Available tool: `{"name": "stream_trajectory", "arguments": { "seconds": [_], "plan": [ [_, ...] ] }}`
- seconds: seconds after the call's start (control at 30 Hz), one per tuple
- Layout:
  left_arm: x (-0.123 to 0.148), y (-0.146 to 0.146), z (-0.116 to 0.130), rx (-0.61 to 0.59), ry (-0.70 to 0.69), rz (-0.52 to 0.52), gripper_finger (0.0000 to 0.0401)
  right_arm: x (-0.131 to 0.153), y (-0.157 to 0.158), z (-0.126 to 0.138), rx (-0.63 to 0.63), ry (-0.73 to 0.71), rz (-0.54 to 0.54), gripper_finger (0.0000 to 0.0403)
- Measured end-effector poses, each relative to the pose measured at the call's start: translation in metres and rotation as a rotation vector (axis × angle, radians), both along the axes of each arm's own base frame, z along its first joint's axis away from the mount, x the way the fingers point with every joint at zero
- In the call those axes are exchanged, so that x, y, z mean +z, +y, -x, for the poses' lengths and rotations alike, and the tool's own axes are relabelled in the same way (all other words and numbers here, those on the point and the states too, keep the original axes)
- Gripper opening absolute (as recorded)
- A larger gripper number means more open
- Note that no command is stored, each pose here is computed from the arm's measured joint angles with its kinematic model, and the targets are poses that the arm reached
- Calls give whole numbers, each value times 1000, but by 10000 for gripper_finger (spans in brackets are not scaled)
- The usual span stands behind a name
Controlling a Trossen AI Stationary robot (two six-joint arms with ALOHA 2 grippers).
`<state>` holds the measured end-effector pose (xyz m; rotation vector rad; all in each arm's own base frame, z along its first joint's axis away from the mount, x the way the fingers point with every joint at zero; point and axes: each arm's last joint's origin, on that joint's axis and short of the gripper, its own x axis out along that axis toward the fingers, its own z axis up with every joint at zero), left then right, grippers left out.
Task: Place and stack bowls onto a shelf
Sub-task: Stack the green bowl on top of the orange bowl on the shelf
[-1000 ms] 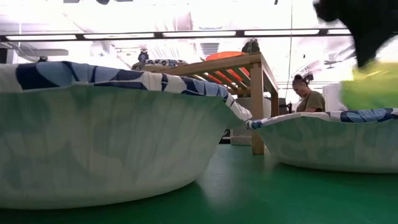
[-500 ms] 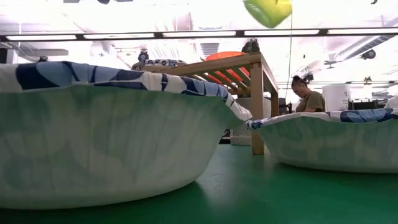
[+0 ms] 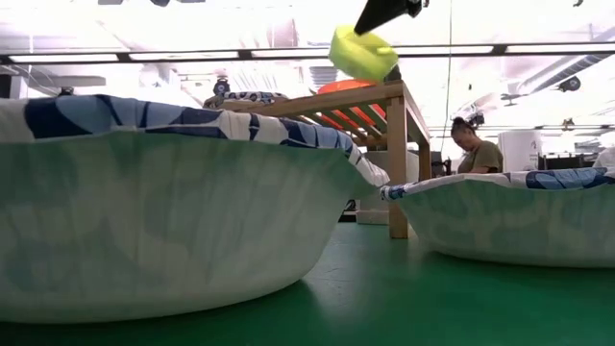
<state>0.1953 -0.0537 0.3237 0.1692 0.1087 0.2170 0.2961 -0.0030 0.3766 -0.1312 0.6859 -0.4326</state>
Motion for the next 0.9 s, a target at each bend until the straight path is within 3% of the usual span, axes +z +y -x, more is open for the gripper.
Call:
{"name": "stream_trajectory", "arguments": {
  "seconds": [0.27,0.6,0.9],
  "plan": [
    [0,0,0,-1,3,-11,41,-12,-10,-10,-15,47,-15,16],
    [0,0,0,-1,3,-10,41,-15,-12,-13,-31,48,-22,77],
    [0,0,0,-1,3,-10,41,-3,-8,-12,-10,-53,-51,67]
  ]
}}
